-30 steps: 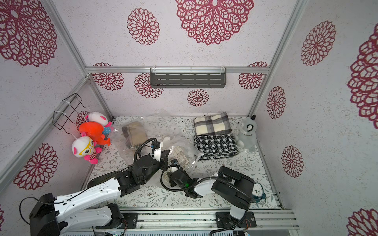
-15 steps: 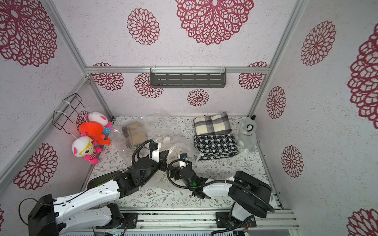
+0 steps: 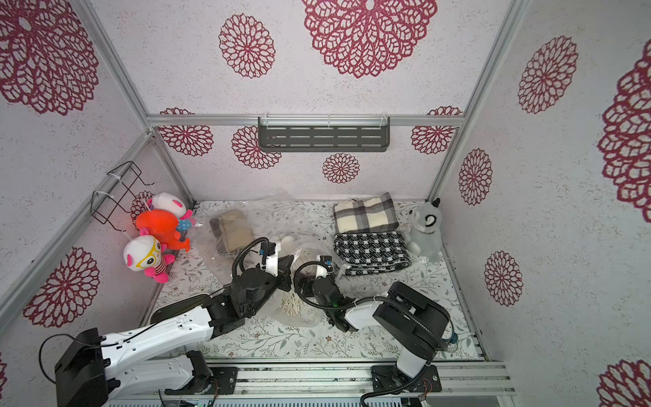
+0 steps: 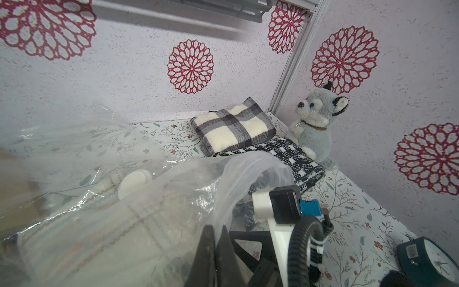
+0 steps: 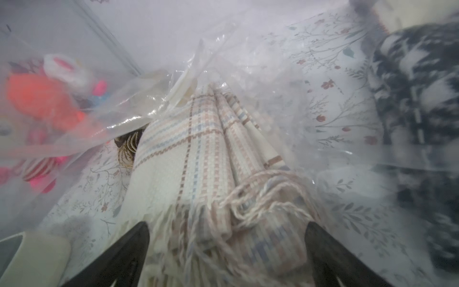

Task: Take the scarf out of the vacuum bag
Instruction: Take out the scarf from the vacuum bag.

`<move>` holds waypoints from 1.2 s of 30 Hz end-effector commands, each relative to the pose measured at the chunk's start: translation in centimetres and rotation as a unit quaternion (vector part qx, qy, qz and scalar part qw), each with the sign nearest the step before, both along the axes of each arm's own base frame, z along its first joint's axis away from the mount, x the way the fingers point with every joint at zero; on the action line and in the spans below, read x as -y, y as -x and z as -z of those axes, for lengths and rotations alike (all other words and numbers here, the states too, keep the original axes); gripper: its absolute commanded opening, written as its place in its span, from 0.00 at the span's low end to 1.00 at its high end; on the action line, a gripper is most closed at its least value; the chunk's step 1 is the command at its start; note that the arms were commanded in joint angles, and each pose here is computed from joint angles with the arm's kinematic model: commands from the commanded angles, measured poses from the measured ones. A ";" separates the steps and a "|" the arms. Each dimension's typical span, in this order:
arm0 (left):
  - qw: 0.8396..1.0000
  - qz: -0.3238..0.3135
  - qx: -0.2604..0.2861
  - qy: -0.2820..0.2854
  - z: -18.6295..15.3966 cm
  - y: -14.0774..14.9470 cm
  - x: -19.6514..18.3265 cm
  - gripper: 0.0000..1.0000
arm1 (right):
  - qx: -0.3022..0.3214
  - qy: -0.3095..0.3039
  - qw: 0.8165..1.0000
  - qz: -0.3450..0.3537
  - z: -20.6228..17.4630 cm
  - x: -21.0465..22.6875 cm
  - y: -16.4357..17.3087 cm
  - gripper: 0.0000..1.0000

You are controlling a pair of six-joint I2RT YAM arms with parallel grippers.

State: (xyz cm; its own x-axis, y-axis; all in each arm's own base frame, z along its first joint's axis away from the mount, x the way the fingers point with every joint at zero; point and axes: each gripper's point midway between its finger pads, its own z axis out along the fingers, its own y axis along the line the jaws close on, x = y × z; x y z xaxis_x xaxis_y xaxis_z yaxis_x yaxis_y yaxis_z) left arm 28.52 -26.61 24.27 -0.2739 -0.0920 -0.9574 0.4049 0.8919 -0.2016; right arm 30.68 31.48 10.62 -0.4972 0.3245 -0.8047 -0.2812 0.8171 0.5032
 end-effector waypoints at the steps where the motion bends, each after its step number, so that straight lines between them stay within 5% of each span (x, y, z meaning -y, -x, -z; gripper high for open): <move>1: 1.000 0.001 0.013 0.012 -1.2 0.1 0.5 0.00 | -0.019 -0.049 0.999 0.009 -0.4 -0.7 -1.0 0.99; 19: 1.000 0.005 -0.012 -0.002 1.7 0.5 1.5 0.00 | -0.069 -0.074 0.995 -0.008 5.3 -2.4 -1.7 0.96; 32: 0.999 -0.021 -0.018 -0.020 4.0 0.0 0.6 0.00 | -0.079 -0.061 0.994 -0.039 7.3 -3.2 -0.7 0.54; 36: 0.999 -0.019 -0.028 -0.017 4.7 -0.4 0.4 0.00 | -0.081 -0.070 0.992 -0.070 6.7 -4.1 -0.1 0.30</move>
